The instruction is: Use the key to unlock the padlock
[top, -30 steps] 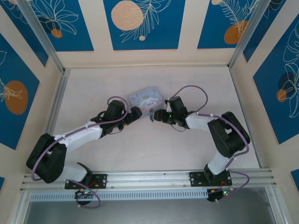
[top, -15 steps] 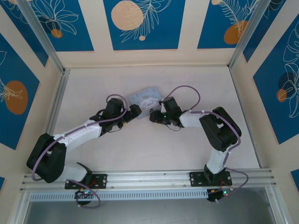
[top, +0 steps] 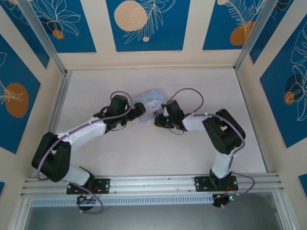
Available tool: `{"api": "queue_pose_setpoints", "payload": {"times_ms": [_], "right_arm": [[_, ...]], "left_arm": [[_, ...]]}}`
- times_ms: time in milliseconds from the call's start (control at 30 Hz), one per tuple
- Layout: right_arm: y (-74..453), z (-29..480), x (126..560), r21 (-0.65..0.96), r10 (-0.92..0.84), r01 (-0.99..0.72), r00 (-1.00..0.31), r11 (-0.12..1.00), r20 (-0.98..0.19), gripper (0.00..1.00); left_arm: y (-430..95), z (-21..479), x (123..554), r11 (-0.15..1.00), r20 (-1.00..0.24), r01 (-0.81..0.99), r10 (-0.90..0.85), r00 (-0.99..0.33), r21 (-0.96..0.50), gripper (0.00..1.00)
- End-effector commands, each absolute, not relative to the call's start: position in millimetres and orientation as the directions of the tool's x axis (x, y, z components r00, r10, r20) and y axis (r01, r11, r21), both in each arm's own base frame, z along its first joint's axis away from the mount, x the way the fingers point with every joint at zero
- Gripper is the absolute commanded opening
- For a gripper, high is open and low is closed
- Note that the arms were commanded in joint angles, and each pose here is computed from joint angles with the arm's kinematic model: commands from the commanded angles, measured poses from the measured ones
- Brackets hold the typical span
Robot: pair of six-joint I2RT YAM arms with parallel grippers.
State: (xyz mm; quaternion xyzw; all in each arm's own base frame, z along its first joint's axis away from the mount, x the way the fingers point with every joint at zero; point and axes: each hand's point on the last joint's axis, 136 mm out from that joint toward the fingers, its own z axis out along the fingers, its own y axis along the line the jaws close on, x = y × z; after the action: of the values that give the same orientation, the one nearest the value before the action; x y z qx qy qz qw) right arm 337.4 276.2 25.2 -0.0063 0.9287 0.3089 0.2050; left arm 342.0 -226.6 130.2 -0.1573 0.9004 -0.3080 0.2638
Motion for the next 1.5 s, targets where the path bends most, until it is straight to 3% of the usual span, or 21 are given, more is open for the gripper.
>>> {"api": "queue_pose_setpoints", "payload": {"times_ms": [0,233,733,1133,1467], "right_arm": [[276.3,23.0,339.0,0.570,0.135,-0.114,-0.917,0.813,-0.376,0.13],[272.9,26.7,334.6,0.609,0.190,-0.063,-0.920,0.791,-0.342,0.08],[279.9,32.7,335.5,0.753,0.383,0.122,-0.906,0.647,-0.182,0.04],[279.7,35.6,364.3,0.808,0.555,0.260,-0.826,0.528,-0.096,0.01],[238.7,57.7,415.2,0.851,0.658,0.309,-0.751,0.424,-0.055,0.00]], "left_arm": [[-209.8,125.7,353.9,0.850,-0.454,-0.106,-0.376,-0.808,-0.515,1.00],[-196.8,103.1,368.9,0.925,-0.495,-0.116,-0.297,-0.817,-0.362,1.00],[-200.7,59.1,368.4,0.924,-0.438,-0.160,-0.311,-0.844,-0.347,1.00],[-198.1,38.9,353.4,0.922,-0.392,-0.187,-0.318,-0.863,-0.338,1.00],[-199.2,31.2,351.3,0.922,-0.363,-0.198,-0.319,-0.876,-0.333,0.99]]}}
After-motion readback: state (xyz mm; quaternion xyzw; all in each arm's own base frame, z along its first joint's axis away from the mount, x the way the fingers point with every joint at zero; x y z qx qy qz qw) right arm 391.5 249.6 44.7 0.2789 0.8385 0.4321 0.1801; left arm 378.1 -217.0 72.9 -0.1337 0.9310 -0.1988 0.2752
